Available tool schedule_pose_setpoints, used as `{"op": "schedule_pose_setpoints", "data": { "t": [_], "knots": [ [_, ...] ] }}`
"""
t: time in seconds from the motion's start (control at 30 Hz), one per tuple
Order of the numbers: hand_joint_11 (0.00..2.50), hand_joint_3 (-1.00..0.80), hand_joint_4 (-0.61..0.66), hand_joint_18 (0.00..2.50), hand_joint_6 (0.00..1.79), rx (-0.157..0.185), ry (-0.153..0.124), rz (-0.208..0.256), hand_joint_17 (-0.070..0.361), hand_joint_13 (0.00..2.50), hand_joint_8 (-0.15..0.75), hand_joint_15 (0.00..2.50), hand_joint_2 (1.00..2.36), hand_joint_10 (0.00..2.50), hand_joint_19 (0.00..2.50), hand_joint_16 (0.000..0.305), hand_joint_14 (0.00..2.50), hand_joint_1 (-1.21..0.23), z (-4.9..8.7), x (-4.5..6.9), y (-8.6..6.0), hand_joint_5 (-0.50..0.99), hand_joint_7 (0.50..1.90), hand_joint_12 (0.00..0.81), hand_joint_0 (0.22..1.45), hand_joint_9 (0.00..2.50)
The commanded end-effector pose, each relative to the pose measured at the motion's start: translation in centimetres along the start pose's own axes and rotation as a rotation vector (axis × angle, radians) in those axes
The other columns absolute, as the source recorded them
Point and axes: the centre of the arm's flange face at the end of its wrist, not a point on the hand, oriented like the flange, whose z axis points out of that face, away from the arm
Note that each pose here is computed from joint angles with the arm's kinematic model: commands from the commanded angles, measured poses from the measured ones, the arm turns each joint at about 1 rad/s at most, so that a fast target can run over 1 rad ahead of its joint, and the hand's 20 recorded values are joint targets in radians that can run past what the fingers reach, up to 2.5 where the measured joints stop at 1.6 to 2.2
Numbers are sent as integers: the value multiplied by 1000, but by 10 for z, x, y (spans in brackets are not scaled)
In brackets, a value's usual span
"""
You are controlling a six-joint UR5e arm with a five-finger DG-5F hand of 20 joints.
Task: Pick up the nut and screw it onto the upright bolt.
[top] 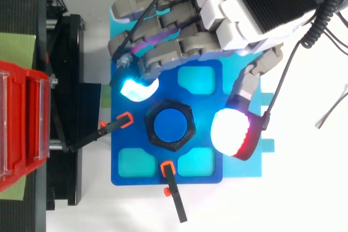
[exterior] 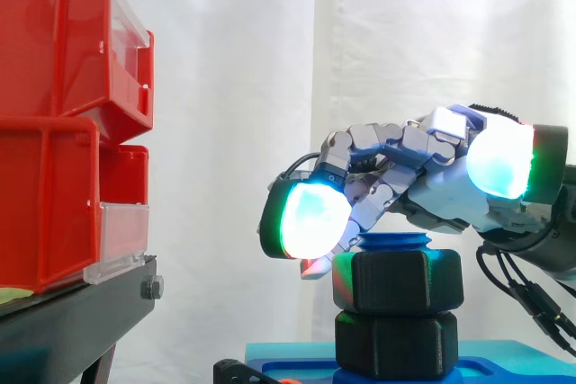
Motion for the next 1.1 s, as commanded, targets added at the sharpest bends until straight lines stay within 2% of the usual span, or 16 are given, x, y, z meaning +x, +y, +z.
{"op": "schedule_pose_setpoints", "data": {
  "t": [0.0,0.2,0.23,0.37,0.53,0.73,1.07],
  "knots": [
    [0,-500,281,237,503,-5,4,-2,108,508,278,0,1000,0,0,48,0,-133,4,4,5,-117,851,354,402,887],
    [0,-500,285,212,503,-13,22,18,109,490,278,0,1000,0,0,48,0,-124,12,12,15,-118,850,354,405,851],
    [0,-500,285,211,503,-10,35,28,109,489,277,0,1000,0,0,48,0,-124,12,15,18,-118,845,356,405,849],
    [0,-500,292,207,503,7,53,44,109,477,277,0,1000,0,0,48,0,-123,13,20,20,-116,856,358,407,839],
    [0,-500,295,205,503,10,50,47,109,479,279,0,1000,0,0,48,0,-122,14,20,21,-114,857,357,409,836],
    [0,-500,300,209,504,0,32,19,108,486,283,0,1000,0,0,48,0,-124,17,18,21,-110,875,357,411,839],
    [0,-500,325,223,504,4,37,21,100,513,298,0,1000,0,0,45,0,-132,14,18,20,-95,938,358,418,874]
  ]
}}
